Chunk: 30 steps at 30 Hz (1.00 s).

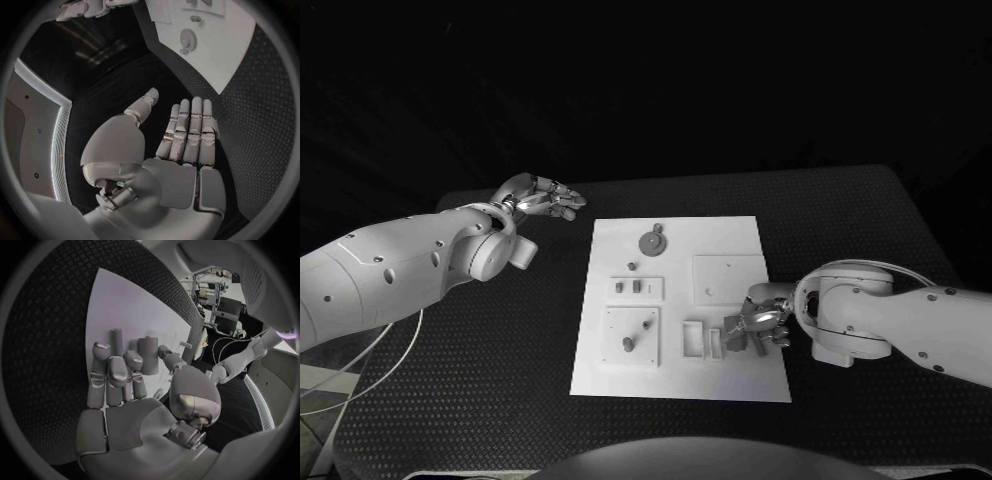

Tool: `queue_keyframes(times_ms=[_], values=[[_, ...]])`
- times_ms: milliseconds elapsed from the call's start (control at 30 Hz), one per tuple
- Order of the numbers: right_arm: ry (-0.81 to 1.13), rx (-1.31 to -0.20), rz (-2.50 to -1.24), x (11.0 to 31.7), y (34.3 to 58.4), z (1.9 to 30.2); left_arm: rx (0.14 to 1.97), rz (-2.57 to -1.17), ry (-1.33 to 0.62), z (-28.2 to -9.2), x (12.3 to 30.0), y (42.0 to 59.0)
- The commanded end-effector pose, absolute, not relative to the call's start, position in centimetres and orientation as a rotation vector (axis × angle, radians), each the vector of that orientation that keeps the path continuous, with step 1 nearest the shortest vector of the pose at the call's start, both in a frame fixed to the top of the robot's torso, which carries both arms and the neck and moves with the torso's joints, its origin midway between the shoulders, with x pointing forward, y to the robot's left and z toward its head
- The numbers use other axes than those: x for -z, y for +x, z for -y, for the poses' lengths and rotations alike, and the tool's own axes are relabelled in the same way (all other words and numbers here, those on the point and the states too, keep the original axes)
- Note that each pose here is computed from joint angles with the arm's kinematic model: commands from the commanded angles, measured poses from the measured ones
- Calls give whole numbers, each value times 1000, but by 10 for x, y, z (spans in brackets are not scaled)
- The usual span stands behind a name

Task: Assemble the parts on the task board

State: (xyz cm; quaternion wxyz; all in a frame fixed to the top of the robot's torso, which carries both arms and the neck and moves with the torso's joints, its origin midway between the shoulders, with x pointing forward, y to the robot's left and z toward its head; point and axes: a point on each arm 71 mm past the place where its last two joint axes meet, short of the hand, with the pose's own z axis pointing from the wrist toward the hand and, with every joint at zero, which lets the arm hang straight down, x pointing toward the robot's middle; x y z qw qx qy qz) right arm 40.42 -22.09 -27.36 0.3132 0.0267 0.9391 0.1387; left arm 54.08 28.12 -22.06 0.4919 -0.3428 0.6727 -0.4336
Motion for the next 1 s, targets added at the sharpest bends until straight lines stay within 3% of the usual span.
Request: queue_keyframes(times_ms=[33,567,1000], values=[[102,-365,-2459,270,405,221,1069,-1639,-830,-279,220,540],[221,-499,-2554,264,402,196,1069,-1639,-831,-279,220,540],[195,-515,-2574,269,407,175,1071,-1641,-832,-279,220,539]])
